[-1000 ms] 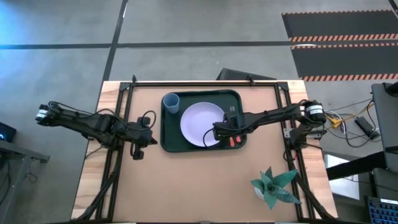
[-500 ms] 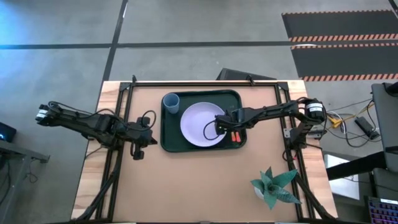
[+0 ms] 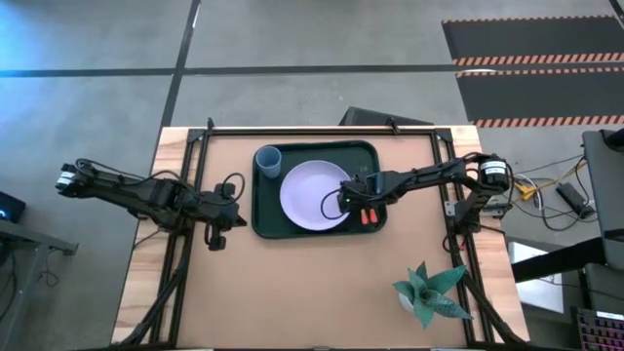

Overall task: Pick and place plate/cup/fork/spoon on tray
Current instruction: Put the orange spoon on the black serving tray to the right of the white plate

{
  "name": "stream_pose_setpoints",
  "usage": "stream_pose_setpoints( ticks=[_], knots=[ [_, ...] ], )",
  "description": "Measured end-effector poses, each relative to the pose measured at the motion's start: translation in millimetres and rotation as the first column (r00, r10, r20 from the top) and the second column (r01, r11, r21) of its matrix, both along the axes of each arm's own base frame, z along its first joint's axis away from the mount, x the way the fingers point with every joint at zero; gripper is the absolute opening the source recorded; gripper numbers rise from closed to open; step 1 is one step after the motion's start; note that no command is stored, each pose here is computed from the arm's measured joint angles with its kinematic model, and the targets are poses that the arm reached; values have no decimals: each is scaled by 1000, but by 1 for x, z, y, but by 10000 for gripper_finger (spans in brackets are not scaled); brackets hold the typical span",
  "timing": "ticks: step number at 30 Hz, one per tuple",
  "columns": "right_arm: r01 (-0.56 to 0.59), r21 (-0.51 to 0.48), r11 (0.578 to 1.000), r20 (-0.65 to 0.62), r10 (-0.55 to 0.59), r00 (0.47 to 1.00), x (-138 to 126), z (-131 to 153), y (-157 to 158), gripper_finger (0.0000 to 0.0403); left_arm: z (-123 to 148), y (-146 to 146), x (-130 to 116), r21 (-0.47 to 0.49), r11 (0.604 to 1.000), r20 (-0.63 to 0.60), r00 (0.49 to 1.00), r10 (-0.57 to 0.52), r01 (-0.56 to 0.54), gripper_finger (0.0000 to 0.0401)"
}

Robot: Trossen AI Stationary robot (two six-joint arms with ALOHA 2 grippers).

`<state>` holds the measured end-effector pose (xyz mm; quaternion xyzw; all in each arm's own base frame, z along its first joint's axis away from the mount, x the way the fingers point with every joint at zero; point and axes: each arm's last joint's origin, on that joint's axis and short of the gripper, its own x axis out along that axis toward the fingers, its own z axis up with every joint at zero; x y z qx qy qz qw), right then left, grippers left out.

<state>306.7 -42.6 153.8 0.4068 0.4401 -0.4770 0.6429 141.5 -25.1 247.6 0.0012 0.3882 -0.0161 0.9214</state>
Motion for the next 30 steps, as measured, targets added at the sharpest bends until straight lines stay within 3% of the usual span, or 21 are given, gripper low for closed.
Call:
stream_pose_setpoints(
  ticks=[7, 30],
  knots=[
    [-2, -9, 1000, 88, 3, 996, 6, -3, -1, 8, -1, 0, 1, 1, 1000, -4, 1000, 0, 0, 0],
    [48, -5, 999, 60, -48, 997, 0, -7, -7, 8, -1, 0, 1, 3, 1000, -5, 1000, -2, 2, 0]
  ],
)
